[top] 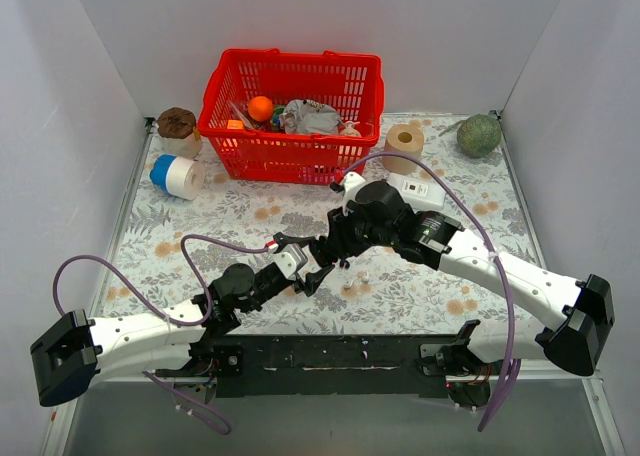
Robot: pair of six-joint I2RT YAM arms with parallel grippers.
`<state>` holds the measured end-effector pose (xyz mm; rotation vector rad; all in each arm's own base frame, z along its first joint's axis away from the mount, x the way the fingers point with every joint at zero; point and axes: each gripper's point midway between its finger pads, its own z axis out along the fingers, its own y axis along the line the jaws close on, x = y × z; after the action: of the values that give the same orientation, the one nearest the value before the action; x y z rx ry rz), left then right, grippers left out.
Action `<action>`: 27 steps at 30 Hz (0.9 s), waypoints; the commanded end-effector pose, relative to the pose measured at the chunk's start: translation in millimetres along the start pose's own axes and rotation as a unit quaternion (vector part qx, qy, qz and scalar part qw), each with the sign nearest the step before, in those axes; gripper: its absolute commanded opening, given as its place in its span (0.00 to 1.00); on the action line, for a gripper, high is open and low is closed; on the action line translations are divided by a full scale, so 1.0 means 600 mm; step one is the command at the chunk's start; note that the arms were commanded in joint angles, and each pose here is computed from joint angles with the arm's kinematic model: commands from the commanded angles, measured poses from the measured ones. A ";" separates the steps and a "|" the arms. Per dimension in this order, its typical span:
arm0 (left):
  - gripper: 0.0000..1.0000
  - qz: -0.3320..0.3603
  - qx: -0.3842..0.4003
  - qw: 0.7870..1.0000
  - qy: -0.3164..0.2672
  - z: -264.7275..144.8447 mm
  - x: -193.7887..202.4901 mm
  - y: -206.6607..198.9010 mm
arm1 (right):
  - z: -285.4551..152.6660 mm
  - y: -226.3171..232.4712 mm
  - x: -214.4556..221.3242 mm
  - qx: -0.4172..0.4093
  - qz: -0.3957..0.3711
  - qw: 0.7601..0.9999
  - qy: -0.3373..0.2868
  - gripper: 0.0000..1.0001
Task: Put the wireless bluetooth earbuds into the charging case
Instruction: Open the charging case.
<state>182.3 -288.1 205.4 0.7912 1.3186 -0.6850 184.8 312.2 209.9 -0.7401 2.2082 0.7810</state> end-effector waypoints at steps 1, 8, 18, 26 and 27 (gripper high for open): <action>0.00 -0.003 -0.001 1.000 -0.026 0.000 -0.027 0.000 | -0.006 0.023 -0.040 -0.028 -0.008 0.999 -0.031 0.42; 0.00 -0.014 -0.020 1.000 -0.013 0.002 -0.016 0.008 | -0.012 0.015 -0.042 -0.013 -0.016 0.999 -0.035 0.01; 0.98 -0.072 -0.113 0.991 0.008 0.003 -0.010 0.054 | -0.072 -0.004 -0.092 0.032 -0.089 0.993 -0.067 0.01; 0.98 -0.092 -0.121 0.988 0.026 0.004 -0.032 0.065 | -0.112 -0.011 -0.116 0.048 -0.129 0.986 -0.093 0.01; 0.98 -0.104 -0.110 0.989 0.007 -0.001 -0.056 0.063 | -0.116 -0.014 -0.124 0.055 -0.135 0.984 -0.107 0.01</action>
<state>210.5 -272.2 208.0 0.5599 1.4930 -0.6077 201.1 291.6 271.6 -0.8425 2.0141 0.6287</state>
